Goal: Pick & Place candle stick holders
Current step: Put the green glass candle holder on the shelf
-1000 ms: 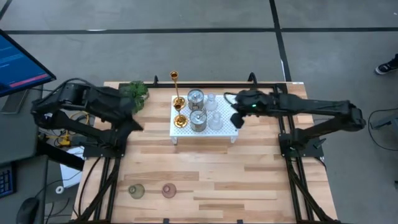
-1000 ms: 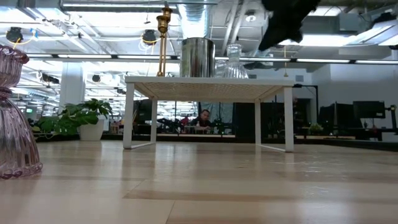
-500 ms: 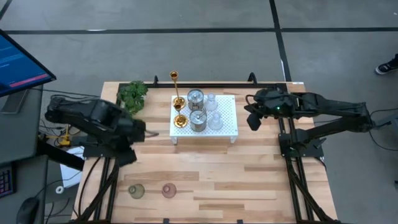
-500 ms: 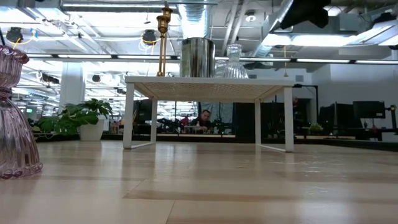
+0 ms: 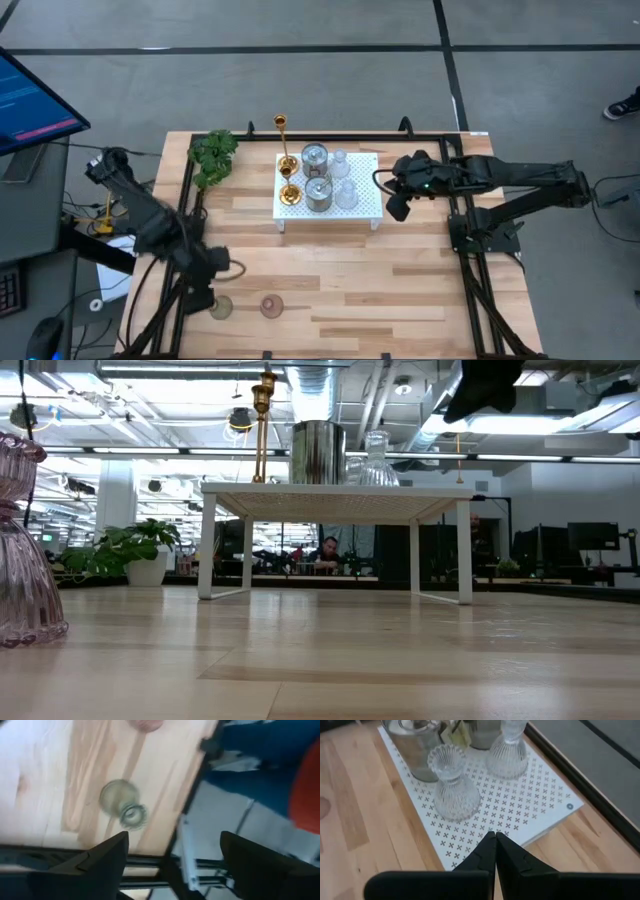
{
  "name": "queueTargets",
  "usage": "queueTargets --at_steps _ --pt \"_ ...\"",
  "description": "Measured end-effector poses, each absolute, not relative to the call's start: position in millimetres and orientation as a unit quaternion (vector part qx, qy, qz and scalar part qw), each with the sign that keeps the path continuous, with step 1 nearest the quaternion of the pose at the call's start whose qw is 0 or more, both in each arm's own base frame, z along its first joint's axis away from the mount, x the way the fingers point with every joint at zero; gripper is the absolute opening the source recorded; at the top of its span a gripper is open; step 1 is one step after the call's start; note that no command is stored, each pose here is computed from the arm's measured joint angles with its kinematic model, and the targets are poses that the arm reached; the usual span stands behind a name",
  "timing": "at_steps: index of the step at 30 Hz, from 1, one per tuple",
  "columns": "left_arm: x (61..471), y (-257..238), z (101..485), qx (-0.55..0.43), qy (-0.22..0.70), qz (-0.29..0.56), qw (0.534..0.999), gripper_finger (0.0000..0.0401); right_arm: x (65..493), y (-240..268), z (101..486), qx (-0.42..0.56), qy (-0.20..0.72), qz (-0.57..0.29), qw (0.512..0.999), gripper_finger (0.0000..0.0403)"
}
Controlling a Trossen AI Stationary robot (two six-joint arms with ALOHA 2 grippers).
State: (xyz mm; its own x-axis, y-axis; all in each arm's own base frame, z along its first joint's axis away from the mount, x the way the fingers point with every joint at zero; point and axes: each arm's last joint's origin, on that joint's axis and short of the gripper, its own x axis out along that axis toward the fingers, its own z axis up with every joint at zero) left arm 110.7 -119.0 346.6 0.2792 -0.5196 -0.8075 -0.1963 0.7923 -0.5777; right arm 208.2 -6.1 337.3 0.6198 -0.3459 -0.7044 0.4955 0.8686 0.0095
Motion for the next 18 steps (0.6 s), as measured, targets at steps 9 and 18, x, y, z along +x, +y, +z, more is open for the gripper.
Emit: queueTargets --at_steps 9,18 --pt "87 -156 310 -0.242 0.640 -0.085 0.725 0.0315 207 2 338 0.096 0.368 -0.215 0.900 0.0000" --pt "79 -161 291 -0.203 0.555 -0.033 0.806 0.0323 205 3 339 0.099 0.365 -0.212 0.901 0.0000"
